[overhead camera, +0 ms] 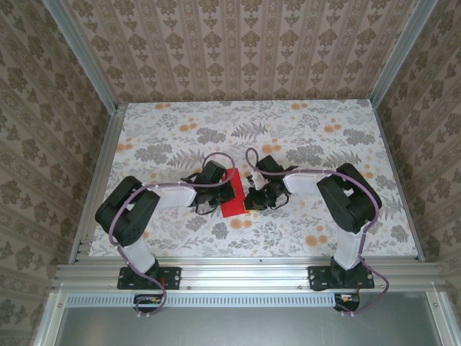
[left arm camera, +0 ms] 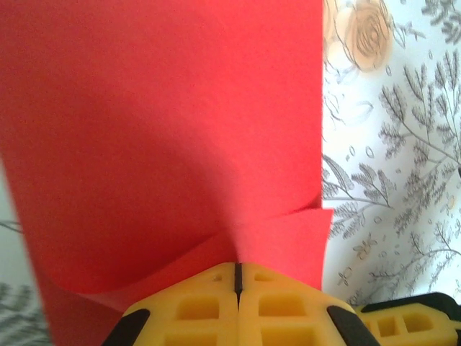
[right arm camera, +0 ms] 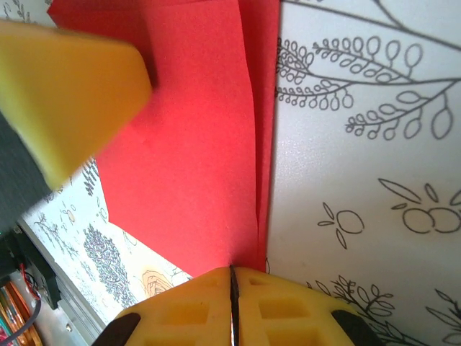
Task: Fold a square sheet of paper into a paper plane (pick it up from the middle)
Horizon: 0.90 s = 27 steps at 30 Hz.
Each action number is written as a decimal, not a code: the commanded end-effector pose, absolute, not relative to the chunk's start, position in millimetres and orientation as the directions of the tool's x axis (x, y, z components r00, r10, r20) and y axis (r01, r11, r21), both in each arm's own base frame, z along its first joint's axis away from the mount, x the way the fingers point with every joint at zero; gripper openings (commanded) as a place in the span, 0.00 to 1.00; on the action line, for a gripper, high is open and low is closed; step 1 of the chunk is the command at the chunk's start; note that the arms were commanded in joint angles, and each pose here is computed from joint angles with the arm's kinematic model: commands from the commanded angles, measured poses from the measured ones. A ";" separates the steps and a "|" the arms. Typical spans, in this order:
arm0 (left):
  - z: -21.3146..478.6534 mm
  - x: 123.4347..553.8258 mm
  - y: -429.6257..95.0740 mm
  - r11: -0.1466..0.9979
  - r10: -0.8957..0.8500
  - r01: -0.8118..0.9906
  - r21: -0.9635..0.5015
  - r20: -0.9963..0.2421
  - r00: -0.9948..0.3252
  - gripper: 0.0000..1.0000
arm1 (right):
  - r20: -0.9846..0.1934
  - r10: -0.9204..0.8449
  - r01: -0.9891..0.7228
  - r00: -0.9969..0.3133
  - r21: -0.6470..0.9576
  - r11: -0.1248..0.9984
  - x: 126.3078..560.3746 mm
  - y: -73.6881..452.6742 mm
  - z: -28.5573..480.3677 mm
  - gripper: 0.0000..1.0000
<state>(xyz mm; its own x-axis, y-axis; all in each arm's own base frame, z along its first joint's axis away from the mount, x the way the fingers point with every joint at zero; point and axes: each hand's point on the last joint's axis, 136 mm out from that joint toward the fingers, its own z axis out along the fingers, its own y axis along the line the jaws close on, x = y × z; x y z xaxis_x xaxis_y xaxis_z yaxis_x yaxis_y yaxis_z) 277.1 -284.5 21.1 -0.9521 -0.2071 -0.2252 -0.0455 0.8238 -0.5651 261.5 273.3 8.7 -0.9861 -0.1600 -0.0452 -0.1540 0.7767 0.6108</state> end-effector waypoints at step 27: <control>71.2 283.0 -261.3 0.740 -0.206 0.166 -0.652 -0.455 -0.866 0.14 | 0.169 -0.099 -0.009 -0.981 0.467 0.884 219.8 233.0 -35.9 0.10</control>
<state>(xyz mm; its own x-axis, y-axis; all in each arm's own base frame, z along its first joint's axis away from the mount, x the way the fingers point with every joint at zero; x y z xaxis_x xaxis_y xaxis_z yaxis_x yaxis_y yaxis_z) 296.1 -254.0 65.0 -0.8684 -0.2252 -0.4418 0.1349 0.7500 -0.6476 260.3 273.8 8.6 -0.9885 -0.1479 -0.0312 -0.1351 0.7719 0.6213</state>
